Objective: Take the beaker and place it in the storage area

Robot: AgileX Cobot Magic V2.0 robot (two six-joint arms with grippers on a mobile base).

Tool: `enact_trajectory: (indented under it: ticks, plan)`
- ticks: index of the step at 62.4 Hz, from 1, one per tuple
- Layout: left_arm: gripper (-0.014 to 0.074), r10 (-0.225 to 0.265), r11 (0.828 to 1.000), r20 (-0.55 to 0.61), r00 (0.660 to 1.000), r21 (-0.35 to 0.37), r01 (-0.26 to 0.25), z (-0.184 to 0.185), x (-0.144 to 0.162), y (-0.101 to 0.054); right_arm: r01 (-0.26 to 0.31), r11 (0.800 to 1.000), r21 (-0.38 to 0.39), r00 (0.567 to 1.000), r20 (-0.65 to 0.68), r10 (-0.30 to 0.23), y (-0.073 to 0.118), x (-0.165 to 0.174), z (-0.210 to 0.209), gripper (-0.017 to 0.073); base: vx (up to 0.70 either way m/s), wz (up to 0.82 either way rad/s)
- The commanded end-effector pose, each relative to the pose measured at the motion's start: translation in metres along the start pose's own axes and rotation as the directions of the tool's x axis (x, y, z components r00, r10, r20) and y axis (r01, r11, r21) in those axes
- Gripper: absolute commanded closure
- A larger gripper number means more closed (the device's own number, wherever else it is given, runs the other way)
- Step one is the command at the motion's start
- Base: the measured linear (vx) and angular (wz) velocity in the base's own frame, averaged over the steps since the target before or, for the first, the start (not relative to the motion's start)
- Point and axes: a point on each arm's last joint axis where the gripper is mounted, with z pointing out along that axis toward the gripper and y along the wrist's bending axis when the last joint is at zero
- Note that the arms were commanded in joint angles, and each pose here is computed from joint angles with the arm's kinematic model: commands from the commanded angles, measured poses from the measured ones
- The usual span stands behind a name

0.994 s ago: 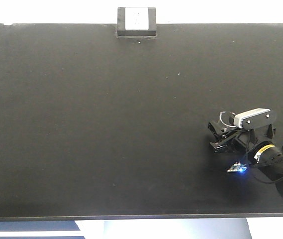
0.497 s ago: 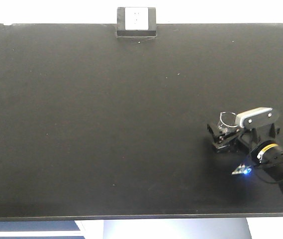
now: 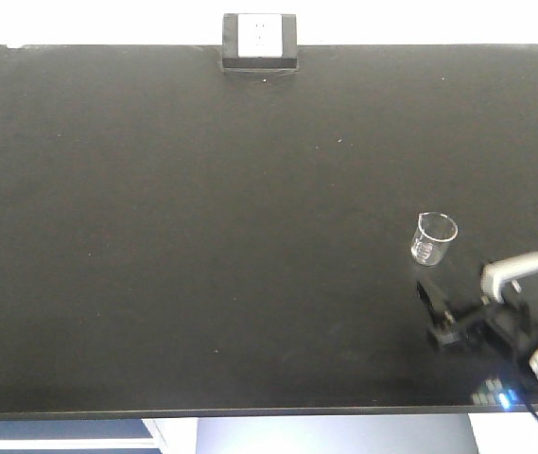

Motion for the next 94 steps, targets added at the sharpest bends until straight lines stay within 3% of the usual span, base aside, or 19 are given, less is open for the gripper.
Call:
enact_trajectory:
  ticks: [1, 11, 15, 25, 40, 49, 60, 70, 75, 85, 90, 94]
  plan:
    - [0.06, -0.01, 1.0, 0.121, 0.993, 0.01, 0.009, -0.003, -0.016, -0.001, 0.038, 0.998, -0.046, 0.966, 0.255, -0.025, 0.011, -0.023, -0.022, -0.0049, 0.0, 0.0]
    - [0.06, -0.01, 1.0, 0.121, 0.993, 0.01, 0.009, -0.003, -0.016, -0.001, 0.037, 0.989, -0.144, 0.925, 0.38, 0.021, 0.021, -0.042, -0.036, -0.0035, 0.0, 0.0]
    - [0.06, -0.01, 1.0, 0.121, 0.993, 0.01, 0.009, -0.003, -0.016, -0.001, 0.03, 0.989, -0.147, 0.906, 0.421, 0.035, 0.022, -0.048, -0.041, -0.003, 0.0, 0.0]
    - [0.06, -0.01, 1.0, 0.121, 0.993, 0.01, 0.009, -0.003, -0.016, -0.001, 0.06, 0.989, -0.137, 0.874, 0.486, 0.015, 0.023, -0.056, -0.049, -0.0015, 0.0, 0.0]
    - [0.06, -0.01, 1.0, 0.121, 0.993, 0.01, 0.009, -0.003, -0.016, -0.001, 0.052, 0.988, -0.143, 0.863, 0.504, 0.028, 0.024, -0.059, -0.052, 0.0022, 0.0, 0.0]
    - [0.06, -0.01, 1.0, 0.121, 0.993, 0.01, 0.009, -0.003, -0.016, -0.001, -0.013, 0.997, -0.075, 0.855, 0.516, 0.05, 0.016, -0.06, -0.053, 0.0067, 0.0, 0.0]
    - [0.06, -0.01, 1.0, 0.121, 0.993, 0.01, 0.009, -0.003, -0.016, -0.001, -0.017, 0.997, -0.076, 0.858, 0.511, 0.053, 0.016, -0.06, -0.052, 0.0129, 0.0, 0.0]
    - [0.06, -0.01, 1.0, 0.12, 0.993, 0.01, 0.009, -0.003, -0.016, -0.001, -0.091, 0.996, -0.006, 0.841, 0.535, 0.08, 0.006, -0.062, -0.053, 0.0246, 0.0, 0.0]
    - [0.06, -0.01, 1.0, 0.12, 0.993, 0.01, 0.009, -0.003, -0.016, -0.001, -0.118, 0.993, 0.028, 0.824, 0.561, 0.082, 0.003, -0.065, -0.057, 0.0348, 0.0, 0.0]
    - [0.06, -0.01, 1.0, 0.12, 0.993, 0.01, 0.009, -0.003, -0.016, -0.001, -0.174, 0.979, 0.102, 0.735, 0.675, 0.06, -0.003, -0.078, -0.079, 0.0576, 0.0, 0.0]
    - [0.06, -0.01, 1.0, 0.12, 0.993, 0.01, 0.009, -0.003, -0.016, -0.001, -0.212, 0.968, 0.138, 0.739, 0.67, 0.067, -0.005, -0.078, -0.087, 0.0572, 0.0, 0.0]
    - [0.06, -0.01, 1.0, 0.12, 0.993, 0.01, 0.009, -0.003, -0.016, -0.001, -0.237, 0.957, 0.167, 0.767, 0.636, 0.079, -0.007, -0.074, -0.09, 0.0571, 0.0, 0.0]
